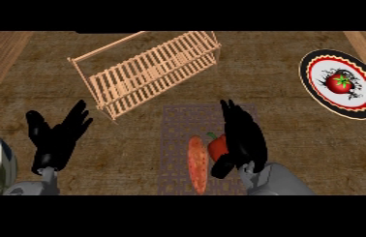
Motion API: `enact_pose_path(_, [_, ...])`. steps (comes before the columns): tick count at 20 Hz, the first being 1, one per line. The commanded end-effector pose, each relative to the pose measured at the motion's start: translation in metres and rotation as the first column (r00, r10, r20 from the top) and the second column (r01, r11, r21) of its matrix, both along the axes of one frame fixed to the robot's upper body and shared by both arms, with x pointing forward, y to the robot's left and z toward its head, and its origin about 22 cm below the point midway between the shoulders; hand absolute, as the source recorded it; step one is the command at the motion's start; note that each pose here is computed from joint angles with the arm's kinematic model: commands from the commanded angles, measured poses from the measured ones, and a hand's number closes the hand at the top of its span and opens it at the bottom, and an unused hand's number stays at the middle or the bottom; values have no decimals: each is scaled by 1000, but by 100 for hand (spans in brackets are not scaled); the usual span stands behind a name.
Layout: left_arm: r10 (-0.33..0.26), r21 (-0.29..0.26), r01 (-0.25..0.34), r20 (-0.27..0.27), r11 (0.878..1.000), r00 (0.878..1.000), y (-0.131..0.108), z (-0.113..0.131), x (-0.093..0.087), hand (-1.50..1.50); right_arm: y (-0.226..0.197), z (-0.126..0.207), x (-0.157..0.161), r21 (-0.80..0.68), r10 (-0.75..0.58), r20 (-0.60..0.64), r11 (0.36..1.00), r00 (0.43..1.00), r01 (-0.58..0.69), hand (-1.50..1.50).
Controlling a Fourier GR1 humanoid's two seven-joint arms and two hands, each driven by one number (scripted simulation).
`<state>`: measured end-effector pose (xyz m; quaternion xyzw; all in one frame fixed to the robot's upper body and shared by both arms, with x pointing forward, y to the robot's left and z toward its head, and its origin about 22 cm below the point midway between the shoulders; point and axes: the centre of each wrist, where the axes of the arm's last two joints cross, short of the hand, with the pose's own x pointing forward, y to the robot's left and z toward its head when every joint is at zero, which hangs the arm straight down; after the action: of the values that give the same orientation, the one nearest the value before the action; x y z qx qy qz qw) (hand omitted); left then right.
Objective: Pick the bell pepper from the placemat and place it in the tiered shelf
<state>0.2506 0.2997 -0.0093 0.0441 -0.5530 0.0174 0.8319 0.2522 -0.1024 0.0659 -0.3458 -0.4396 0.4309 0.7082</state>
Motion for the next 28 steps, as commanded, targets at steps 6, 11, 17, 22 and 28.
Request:
enact_pose_path(6, [15, 7, -14, -50, 1000, 999, -5, -23, 1, 0, 19, -33, -7, 12, -60, 24, 998, 998, 59, -150])
enact_pose_path(11, [-1, -9, 0, -58, 1000, 998, -13, -18, -7, 0, 10, -41, 15, 32, -65, 51, 997, 997, 64, -150])
enact_pose_path(17, [-9, -3, 9, -53, 1000, 999, -1, -2, 4, 0, 11, -62, 4, -144, 213, -190, 960, 958, -242, 150])
enact_pose_path(22, [15, -5, -15, -42, 1000, 999, -6, -23, -5, 0, 35, -48, -5, 22, 190, -87, 982, 978, -189, 150])
enact_pose_path(28, [4, -6, -4, -53, 1000, 999, 12, -12, -2, 0, 61, -40, -11, 107, 415, -6, 905, 910, -412, 150])
